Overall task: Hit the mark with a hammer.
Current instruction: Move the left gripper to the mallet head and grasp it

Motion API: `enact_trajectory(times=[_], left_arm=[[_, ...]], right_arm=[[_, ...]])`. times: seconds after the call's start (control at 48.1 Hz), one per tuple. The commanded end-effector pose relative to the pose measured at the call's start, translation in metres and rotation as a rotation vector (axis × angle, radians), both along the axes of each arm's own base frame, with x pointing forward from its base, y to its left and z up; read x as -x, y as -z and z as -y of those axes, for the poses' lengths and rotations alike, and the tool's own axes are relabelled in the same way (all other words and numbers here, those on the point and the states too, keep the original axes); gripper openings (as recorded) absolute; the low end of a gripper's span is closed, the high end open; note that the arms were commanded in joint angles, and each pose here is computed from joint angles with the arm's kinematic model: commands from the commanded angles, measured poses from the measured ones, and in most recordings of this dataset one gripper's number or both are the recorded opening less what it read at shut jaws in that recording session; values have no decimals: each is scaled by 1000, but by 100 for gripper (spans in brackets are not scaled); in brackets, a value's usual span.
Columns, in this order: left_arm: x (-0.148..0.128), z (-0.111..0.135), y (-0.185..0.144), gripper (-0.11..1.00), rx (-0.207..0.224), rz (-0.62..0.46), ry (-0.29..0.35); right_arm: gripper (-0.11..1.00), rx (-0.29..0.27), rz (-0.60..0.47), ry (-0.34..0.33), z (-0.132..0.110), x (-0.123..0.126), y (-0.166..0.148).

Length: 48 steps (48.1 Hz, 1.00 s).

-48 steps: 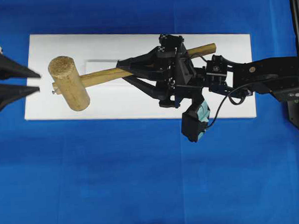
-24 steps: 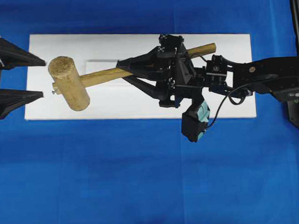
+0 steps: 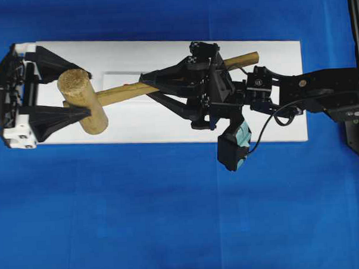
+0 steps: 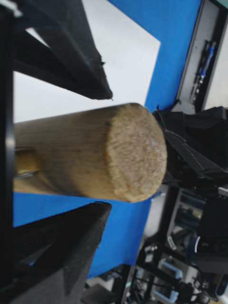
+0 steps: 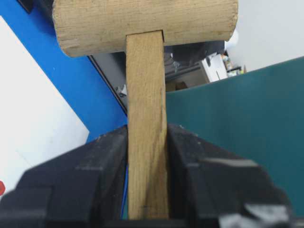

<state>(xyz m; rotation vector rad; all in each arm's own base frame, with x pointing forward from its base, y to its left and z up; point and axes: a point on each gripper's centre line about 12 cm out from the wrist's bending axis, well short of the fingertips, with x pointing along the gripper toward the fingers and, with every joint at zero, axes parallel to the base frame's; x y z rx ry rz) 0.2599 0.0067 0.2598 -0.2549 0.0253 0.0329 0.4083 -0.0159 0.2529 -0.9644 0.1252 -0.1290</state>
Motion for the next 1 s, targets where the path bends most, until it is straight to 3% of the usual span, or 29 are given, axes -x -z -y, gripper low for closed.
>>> enact_trajectory(times=[0.0,0.145,0.395,0.457,0.582,0.977], left_arm=[[-9,-1,-11,93,13,34,-4],[-17,-1,-9,93,38,18,-3],[-17,-1,-9,88,36,16,-5],[-17,-1,-8,78,38,12,-5],[-16,0,-7,43,29,4,-1],[-14,0,-7,44,25,-8,1]], right_arm=[[9,-3,74,7,3,-1,-27],[9,-3,72,9,3,-1,-27],[9,-6,74,13,5,-1,-27],[9,-7,74,14,5,-1,-27],[9,-14,75,17,6,-1,-28],[10,-46,26,16,8,-5,-27]])
